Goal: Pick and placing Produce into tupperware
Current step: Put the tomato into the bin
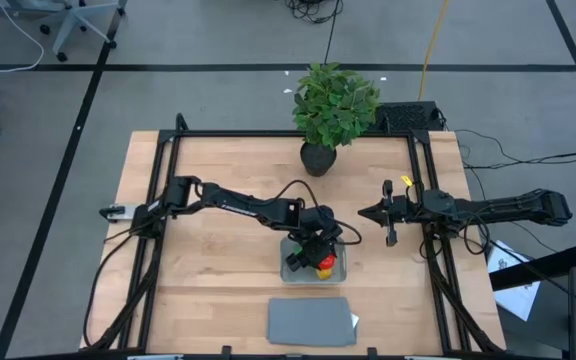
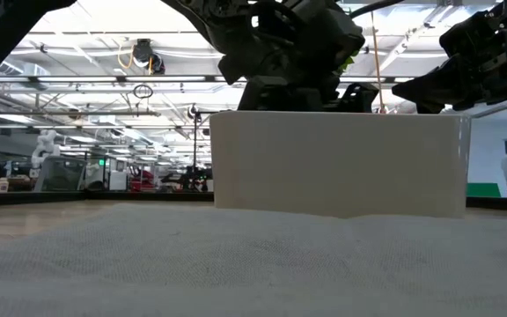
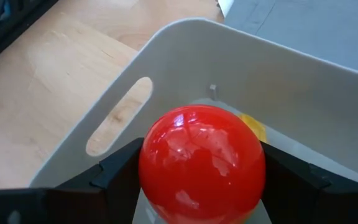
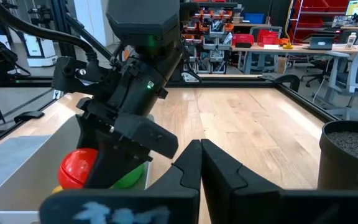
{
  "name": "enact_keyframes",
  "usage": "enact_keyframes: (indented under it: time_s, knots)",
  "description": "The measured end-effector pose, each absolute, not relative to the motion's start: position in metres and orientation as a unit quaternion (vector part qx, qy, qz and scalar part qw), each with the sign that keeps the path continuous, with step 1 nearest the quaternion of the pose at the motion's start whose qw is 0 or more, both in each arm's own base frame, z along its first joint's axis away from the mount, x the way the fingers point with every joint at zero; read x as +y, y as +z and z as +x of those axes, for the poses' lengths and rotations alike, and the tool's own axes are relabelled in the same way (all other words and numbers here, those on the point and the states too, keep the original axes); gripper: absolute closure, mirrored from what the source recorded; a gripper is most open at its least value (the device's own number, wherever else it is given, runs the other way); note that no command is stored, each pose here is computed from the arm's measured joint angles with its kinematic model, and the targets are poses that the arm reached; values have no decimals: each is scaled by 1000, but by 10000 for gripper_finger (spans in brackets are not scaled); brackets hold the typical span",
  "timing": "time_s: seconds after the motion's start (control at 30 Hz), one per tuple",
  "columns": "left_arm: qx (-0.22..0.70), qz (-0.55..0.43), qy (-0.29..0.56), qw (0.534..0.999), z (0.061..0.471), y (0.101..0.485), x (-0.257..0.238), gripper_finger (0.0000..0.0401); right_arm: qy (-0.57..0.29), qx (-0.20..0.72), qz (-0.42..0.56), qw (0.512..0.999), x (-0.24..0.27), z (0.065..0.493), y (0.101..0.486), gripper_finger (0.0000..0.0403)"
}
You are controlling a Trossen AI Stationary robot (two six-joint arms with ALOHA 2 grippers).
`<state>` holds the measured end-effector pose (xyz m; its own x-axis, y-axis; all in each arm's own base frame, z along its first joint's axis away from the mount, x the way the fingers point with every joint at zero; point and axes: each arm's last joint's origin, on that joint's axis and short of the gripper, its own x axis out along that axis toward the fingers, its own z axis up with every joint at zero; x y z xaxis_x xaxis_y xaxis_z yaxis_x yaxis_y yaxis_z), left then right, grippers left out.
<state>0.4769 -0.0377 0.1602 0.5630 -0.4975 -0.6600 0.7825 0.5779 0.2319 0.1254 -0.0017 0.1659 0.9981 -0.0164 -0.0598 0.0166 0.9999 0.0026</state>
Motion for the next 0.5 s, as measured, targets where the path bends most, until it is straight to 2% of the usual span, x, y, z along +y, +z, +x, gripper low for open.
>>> enact_keyframes:
  time_s: [0.5]
  knots:
    - [276,257,-382,844,476,160,-40,132,-8,25,2,1000,-2,125,167,403]
